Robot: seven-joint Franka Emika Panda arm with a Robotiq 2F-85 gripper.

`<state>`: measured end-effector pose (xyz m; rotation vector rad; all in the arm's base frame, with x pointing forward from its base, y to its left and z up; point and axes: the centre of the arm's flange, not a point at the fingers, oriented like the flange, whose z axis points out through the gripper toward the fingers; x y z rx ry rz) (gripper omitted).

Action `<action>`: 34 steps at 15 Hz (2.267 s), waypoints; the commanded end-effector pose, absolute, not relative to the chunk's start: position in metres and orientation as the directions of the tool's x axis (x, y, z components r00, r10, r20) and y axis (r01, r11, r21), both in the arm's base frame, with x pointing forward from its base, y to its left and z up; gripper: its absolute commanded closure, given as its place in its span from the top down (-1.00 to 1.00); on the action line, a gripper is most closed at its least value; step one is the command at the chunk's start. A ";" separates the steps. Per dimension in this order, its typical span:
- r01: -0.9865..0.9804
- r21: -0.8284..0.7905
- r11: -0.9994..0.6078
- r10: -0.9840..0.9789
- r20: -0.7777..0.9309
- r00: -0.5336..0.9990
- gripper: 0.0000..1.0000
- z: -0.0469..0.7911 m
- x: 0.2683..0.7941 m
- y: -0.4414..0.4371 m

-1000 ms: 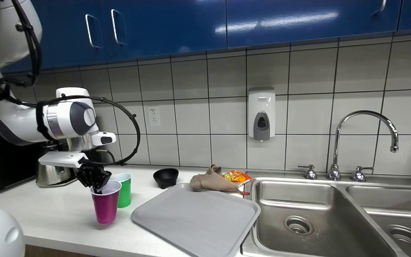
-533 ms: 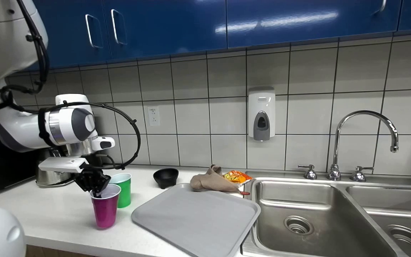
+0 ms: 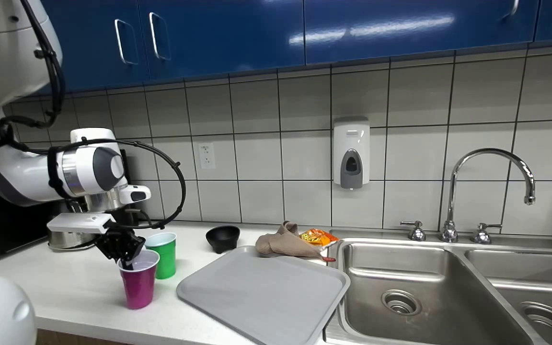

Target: Remove the green and purple cups from the tray

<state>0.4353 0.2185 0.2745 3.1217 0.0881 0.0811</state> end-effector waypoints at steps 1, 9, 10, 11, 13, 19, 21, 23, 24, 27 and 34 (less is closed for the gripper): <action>0.059 0.028 -0.998 0.060 0.065 0.996 -0.18 0.278 0.436 0.225; 0.057 0.019 -0.998 0.058 0.094 0.994 0.95 0.300 0.436 0.227; 0.055 0.017 -0.998 0.057 0.100 0.993 1.00 0.306 0.436 0.225; 0.053 0.016 -0.999 0.054 0.109 0.993 1.00 0.308 0.438 0.223; 0.047 0.016 -0.999 0.048 0.128 0.991 1.00 0.309 0.443 0.216; 0.014 0.012 -1.000 0.015 0.162 0.987 1.00 0.315 0.453 0.197; 0.006 0.008 -1.000 0.007 0.173 0.985 1.00 0.317 0.455 0.193; -0.003 0.001 -1.000 -0.002 0.186 0.983 1.00 0.322 0.457 0.191; -0.005 -0.001 -1.000 -0.005 0.191 0.982 1.00 0.324 0.457 0.191; 0.003 -0.007 -1.000 0.002 0.169 0.986 1.00 0.317 0.459 0.194; 0.003 -0.010 -1.000 0.002 0.177 0.984 1.00 0.321 0.460 0.194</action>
